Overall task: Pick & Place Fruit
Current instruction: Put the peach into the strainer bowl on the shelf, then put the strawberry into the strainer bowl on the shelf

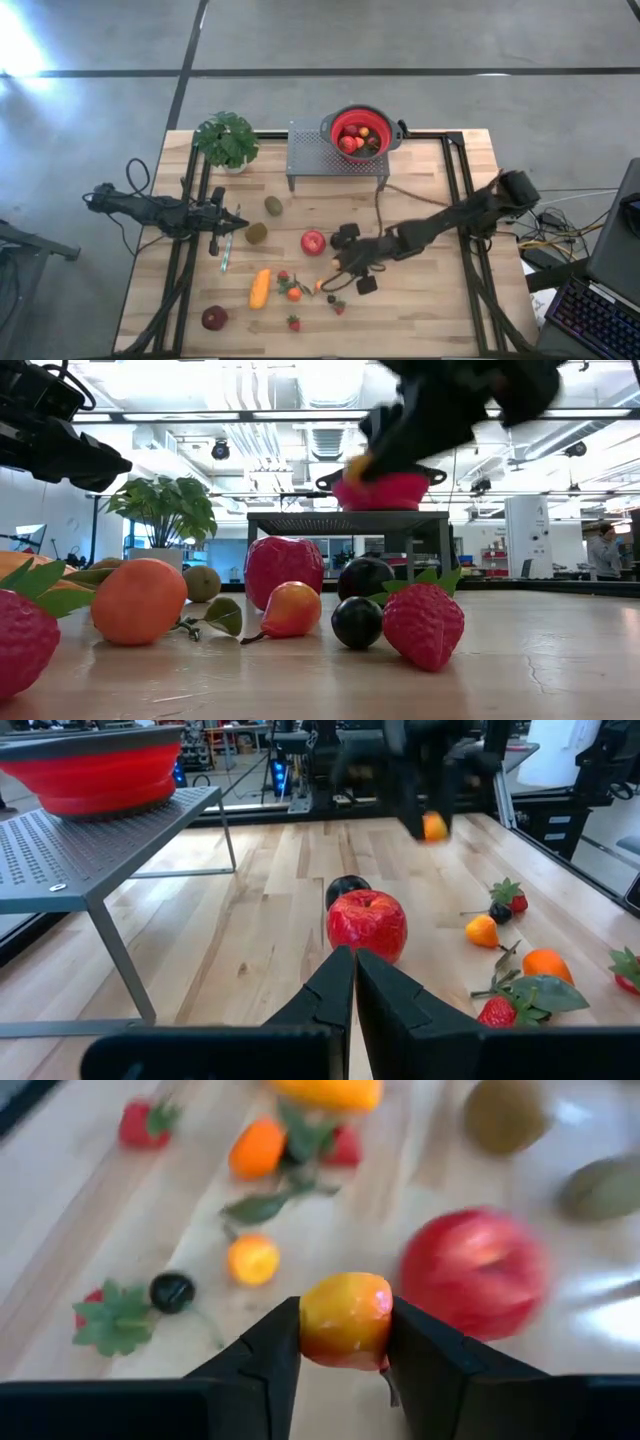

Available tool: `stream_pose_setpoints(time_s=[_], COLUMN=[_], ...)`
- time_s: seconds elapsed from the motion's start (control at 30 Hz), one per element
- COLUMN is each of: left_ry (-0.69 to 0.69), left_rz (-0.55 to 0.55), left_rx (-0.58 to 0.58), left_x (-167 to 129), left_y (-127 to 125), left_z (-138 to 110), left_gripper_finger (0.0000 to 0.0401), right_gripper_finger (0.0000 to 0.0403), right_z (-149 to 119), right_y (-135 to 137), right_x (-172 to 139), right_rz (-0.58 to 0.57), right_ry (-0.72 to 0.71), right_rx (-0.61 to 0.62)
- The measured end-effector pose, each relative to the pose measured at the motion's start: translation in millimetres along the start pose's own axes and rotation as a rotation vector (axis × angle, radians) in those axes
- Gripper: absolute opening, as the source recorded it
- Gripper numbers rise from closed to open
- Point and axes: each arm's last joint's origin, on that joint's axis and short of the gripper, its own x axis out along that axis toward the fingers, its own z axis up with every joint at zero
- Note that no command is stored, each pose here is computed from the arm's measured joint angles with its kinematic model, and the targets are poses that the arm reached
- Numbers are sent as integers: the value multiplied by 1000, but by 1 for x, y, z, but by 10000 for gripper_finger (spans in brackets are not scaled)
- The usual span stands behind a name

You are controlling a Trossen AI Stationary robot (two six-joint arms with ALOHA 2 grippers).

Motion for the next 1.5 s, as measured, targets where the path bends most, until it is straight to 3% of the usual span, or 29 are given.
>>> stream_pose_setpoints(time_s=[0.37,0.57,0.7,0.9,1.07,1.27,1.5], left_ry=[9,10,13,15,16,15,15], left_rz=[0,1,1,0,0,1,1], left_rx=[3,3,4,5,5,5,5], left_x=[0,0,0,0,0,0,0], left_y=[0,0,0,0,0,0,0], left_z=[-1,-1,-1,-1,-1,-1,-1], left_gripper_finger=[21,21,21,21,21,21,21], right_gripper_finger=[117,132,124,115,134,160,203], right_z=[39,45,42,19,-5,-23,-20], right_y=[-95,-155,-193,-244,-270,-286,-291], right_x=[-101,-147,-164,-170,-160,-138,-134], right_rz=[-225,-383,-417,-490,-507,-493,-494], right_ry=[-136,-110,-105,-59,19,105,116], right_rx=[95,216,303,465,562,599,598])
